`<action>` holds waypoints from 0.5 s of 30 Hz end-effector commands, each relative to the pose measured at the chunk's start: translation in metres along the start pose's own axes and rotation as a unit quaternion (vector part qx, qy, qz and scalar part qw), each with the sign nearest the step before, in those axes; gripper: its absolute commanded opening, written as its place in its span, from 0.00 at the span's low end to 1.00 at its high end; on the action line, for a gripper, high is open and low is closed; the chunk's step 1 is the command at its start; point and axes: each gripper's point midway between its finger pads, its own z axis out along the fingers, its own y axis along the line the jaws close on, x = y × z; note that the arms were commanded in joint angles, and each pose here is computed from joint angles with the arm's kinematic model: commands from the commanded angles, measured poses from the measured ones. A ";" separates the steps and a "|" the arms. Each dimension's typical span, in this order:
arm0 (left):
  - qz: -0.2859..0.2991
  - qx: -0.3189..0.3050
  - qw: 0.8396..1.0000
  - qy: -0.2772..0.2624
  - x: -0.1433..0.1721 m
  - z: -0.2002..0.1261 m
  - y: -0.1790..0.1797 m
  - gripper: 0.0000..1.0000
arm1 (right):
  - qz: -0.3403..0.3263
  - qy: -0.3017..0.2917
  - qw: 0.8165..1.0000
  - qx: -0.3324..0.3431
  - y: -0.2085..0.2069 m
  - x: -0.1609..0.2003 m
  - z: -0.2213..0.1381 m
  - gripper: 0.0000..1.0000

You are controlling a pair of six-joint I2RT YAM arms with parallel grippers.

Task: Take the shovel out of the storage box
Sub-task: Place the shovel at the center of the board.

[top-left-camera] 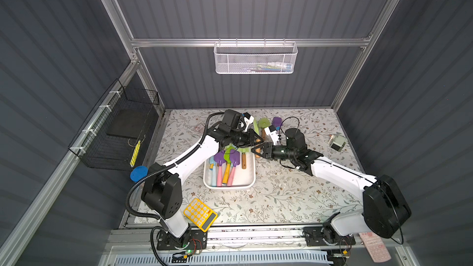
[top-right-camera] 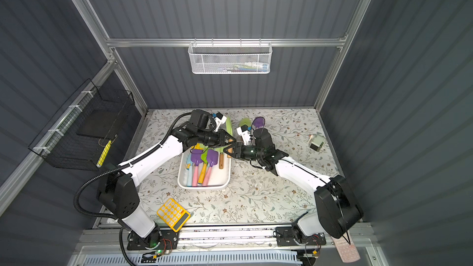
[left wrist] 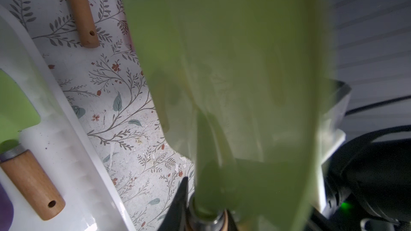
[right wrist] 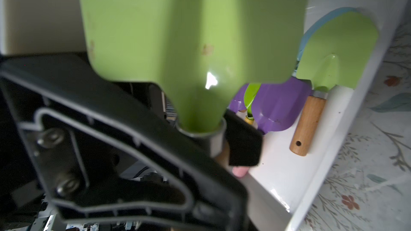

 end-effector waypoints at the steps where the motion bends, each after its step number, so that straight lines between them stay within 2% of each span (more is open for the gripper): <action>1: 0.019 0.033 0.999 -0.016 -0.005 -0.016 -0.026 0.00 | -0.006 0.000 1.000 -0.020 0.005 0.003 0.001 0.22; 3: 0.018 0.032 0.999 -0.017 -0.006 -0.017 -0.025 0.00 | -0.008 -0.003 1.000 -0.020 0.006 0.003 -0.001 0.14; 4: 0.017 0.030 0.999 -0.018 -0.006 -0.017 -0.023 0.04 | -0.007 -0.004 1.000 -0.016 0.005 0.003 -0.003 0.11; 8: 0.015 0.002 1.000 -0.015 -0.007 -0.020 -0.009 0.43 | -0.010 -0.005 1.000 0.000 0.004 0.004 -0.007 0.05; 11: 0.019 -0.005 1.000 -0.022 -0.013 -0.029 -0.006 0.62 | -0.008 -0.005 1.000 0.024 -0.003 0.004 -0.011 0.04; 12: 0.021 -0.007 0.999 -0.027 -0.016 -0.033 -0.006 0.73 | -0.005 -0.004 0.999 0.034 -0.006 0.004 -0.012 0.03; 15: 0.028 -0.014 0.999 -0.039 -0.021 -0.045 -0.006 0.77 | 0.004 -0.005 0.998 0.064 -0.022 0.003 -0.020 0.03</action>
